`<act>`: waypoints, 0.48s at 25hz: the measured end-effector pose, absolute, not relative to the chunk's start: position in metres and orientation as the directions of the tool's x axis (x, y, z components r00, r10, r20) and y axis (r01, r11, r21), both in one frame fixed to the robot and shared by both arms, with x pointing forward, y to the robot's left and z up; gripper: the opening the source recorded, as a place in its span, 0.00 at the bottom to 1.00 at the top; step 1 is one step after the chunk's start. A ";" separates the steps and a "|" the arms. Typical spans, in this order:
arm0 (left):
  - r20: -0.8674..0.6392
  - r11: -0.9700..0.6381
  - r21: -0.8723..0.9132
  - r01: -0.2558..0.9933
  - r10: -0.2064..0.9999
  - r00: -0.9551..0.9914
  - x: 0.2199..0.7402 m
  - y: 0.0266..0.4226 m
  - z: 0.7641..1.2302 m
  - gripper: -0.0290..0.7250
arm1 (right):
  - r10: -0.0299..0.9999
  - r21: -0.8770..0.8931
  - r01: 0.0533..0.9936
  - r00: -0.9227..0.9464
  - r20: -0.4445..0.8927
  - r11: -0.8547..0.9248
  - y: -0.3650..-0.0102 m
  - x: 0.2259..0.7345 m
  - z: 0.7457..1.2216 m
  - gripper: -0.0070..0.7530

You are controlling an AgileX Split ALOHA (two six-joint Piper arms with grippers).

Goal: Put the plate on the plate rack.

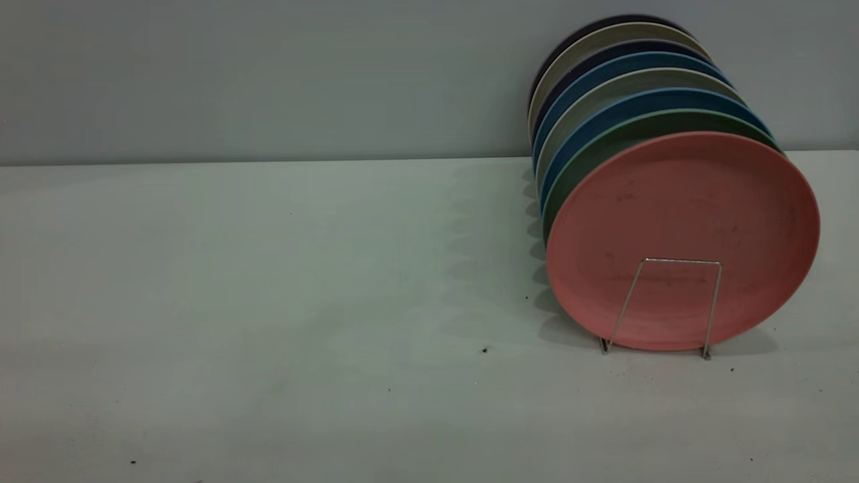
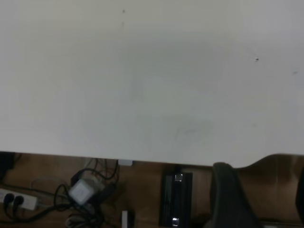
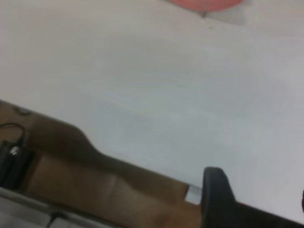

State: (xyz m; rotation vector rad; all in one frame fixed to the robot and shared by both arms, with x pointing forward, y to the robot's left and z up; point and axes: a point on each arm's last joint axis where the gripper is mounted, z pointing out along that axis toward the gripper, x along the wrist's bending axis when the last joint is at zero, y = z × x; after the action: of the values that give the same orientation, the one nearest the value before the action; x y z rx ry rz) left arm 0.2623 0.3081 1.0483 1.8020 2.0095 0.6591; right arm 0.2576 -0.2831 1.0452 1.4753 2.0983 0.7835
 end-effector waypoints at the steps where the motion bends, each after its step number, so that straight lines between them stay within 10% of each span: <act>1: 0.040 0.080 0.562 0.824 0.992 -0.123 0.262 0.308 1.048 0.54 | 0.947 0.681 0.683 -0.319 -0.047 0.264 -0.284 0.257 1.045 0.57; 12: 0.025 0.057 0.669 0.741 0.995 -0.100 0.240 0.305 1.040 0.54 | 0.952 0.726 0.645 -0.305 -0.041 0.238 -0.284 0.257 1.040 0.57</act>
State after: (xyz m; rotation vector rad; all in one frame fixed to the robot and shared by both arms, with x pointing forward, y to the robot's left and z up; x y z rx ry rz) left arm 0.2398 0.3053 1.0401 1.7303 1.8938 0.7523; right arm 0.2574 -0.2841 1.0399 1.4576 2.0343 0.8402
